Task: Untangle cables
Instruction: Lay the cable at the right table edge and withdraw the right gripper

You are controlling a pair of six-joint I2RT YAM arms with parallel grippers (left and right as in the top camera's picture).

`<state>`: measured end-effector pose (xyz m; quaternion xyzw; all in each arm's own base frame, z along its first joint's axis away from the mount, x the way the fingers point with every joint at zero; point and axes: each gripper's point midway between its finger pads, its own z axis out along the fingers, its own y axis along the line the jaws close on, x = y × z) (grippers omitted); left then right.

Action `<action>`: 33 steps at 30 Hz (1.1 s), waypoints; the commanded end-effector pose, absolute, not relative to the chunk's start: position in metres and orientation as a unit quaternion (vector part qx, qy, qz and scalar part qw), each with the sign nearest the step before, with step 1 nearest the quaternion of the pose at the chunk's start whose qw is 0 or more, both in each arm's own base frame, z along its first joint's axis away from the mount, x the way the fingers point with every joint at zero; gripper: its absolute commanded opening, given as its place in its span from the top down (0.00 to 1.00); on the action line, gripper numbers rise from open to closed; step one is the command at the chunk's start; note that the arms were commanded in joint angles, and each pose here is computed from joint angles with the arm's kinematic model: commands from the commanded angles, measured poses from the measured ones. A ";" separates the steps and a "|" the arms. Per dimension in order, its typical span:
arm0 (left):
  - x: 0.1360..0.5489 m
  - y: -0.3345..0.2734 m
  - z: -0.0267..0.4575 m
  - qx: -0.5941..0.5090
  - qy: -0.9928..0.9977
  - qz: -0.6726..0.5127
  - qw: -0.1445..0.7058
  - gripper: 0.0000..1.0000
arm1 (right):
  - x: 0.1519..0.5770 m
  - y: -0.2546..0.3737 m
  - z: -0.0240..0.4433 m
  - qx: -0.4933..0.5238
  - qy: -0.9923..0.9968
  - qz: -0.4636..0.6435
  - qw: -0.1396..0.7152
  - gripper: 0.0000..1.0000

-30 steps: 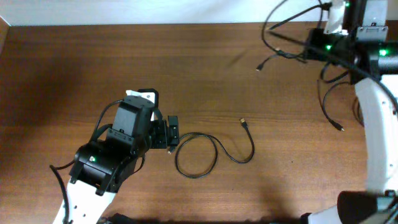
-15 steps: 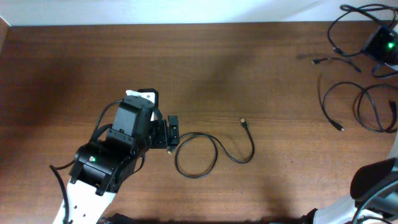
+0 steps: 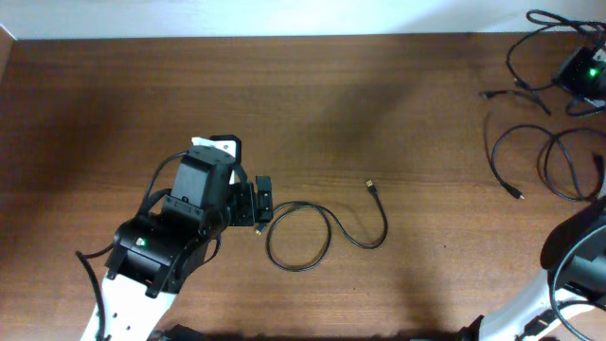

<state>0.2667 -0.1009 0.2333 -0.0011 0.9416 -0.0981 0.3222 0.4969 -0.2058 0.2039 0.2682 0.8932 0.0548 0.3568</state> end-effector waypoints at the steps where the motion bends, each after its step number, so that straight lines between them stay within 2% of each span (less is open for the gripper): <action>1: 0.269 -0.099 0.235 0.005 0.941 -0.089 0.328 0.01 | 0.499 -0.230 0.203 0.281 0.884 0.041 0.371 0.96; 8: 0.269 -0.099 0.235 0.006 0.941 -0.090 0.328 0.01 | 0.492 -0.265 0.210 0.300 0.869 0.022 0.393 0.96; 15: 0.269 -0.099 0.235 0.005 0.941 -0.089 0.328 0.01 | 0.492 -0.266 0.204 0.289 0.875 0.016 0.388 0.96; 25: 0.269 -0.099 0.235 0.005 0.941 -0.089 0.328 0.01 | 0.497 -0.268 0.148 0.314 0.886 0.037 0.339 0.96; 26: 0.269 -0.099 0.235 0.005 0.941 -0.089 0.328 0.01 | 0.495 -0.267 0.145 0.315 0.888 0.038 0.333 0.71; 27: 0.269 -0.099 0.235 0.006 0.941 -0.090 0.328 0.01 | 0.495 -0.267 0.144 0.316 0.888 0.038 0.332 0.41; 28: 0.269 -0.099 0.235 0.006 0.941 -0.090 0.328 0.01 | 0.495 -0.266 0.144 0.315 0.888 0.039 0.331 0.18; 29: 0.269 -0.099 0.235 0.005 0.941 -0.089 0.328 0.01 | 0.495 -0.264 0.144 0.314 0.889 0.044 0.331 0.03; 33: 0.269 -0.099 0.235 0.005 0.941 -0.089 0.328 0.01 | 0.496 -0.246 0.144 0.301 0.892 0.092 0.323 0.01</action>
